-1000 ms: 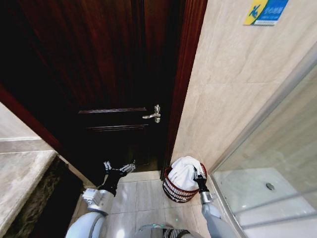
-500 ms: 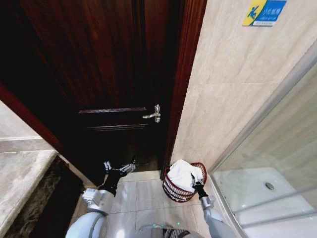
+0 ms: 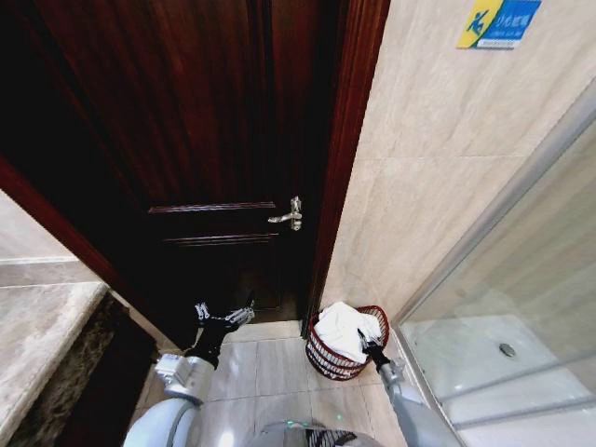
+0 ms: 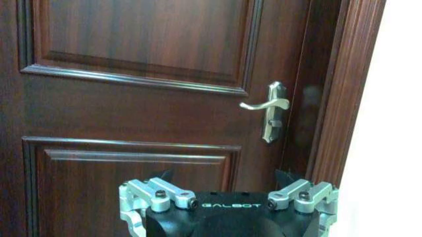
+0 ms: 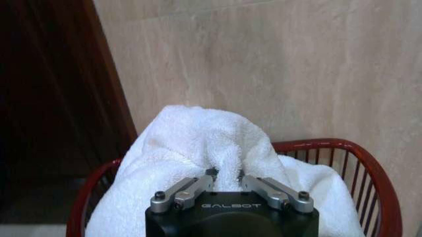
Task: Discard the used towel into the hamper.
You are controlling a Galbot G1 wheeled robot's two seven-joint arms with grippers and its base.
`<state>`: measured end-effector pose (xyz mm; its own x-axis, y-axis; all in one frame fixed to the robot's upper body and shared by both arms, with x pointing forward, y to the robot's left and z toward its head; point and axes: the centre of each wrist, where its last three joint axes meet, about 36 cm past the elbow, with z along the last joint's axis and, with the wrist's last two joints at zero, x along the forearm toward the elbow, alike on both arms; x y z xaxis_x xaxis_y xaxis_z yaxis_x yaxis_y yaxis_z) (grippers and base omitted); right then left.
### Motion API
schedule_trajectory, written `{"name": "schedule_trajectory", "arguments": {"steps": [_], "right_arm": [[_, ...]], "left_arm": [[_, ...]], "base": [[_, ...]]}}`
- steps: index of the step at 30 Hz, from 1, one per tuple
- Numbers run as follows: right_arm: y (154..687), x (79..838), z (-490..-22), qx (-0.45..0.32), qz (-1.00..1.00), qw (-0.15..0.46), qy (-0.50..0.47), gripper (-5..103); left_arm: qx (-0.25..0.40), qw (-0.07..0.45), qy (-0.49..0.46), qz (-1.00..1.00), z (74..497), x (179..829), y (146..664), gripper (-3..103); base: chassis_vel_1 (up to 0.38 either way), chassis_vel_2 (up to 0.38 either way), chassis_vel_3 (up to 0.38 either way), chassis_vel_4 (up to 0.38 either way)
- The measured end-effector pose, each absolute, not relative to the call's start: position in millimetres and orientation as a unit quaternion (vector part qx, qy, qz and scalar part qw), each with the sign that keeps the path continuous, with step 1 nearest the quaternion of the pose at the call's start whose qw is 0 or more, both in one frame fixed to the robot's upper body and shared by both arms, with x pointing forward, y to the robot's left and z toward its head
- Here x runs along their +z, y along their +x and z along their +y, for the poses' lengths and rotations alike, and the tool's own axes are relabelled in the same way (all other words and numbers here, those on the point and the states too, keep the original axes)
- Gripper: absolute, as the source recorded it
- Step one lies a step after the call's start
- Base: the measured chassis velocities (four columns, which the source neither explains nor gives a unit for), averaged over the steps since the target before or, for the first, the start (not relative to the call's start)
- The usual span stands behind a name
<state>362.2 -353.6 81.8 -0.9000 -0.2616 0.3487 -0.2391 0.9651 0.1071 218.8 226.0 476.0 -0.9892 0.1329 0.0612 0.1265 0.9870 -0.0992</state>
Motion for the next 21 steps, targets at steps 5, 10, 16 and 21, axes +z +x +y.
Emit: {"name": "schedule_trajectory", "arguments": {"steps": [5, 10, 16, 21], "right_arm": [[373.8, 84.9, -354.1, -0.007, -0.965, 0.227, 0.131, 8], [383.3, 87.2, -354.4, 0.005, -0.956, 0.259, 0.135, 8], [403.2, 91.9, -350.9, 0.02, -0.946, 0.293, 0.138, 8], [423.0, 95.4, -349.5, 0.029, -0.938, 0.316, 0.139, 8]], "left_arm": [[0.048, 0.034, -0.065, -0.996, 226.0, 476.0, 218.8, 100], [0.048, 0.034, -0.065, -0.996, 226.0, 476.0, 218.9, 100], [0.048, 0.034, -0.065, -0.996, 226.0, 476.0, 218.9, 100], [0.048, 0.034, -0.065, -0.996, 226.0, 476.0, 218.8, 100]], "base": [[0.0, 0.0, 0.0, 0.0], [0.0, 0.0, 0.0, 0.0], [0.0, 0.0, 0.0, 0.0], [0.0, 0.0, 0.0, 0.0]]}}
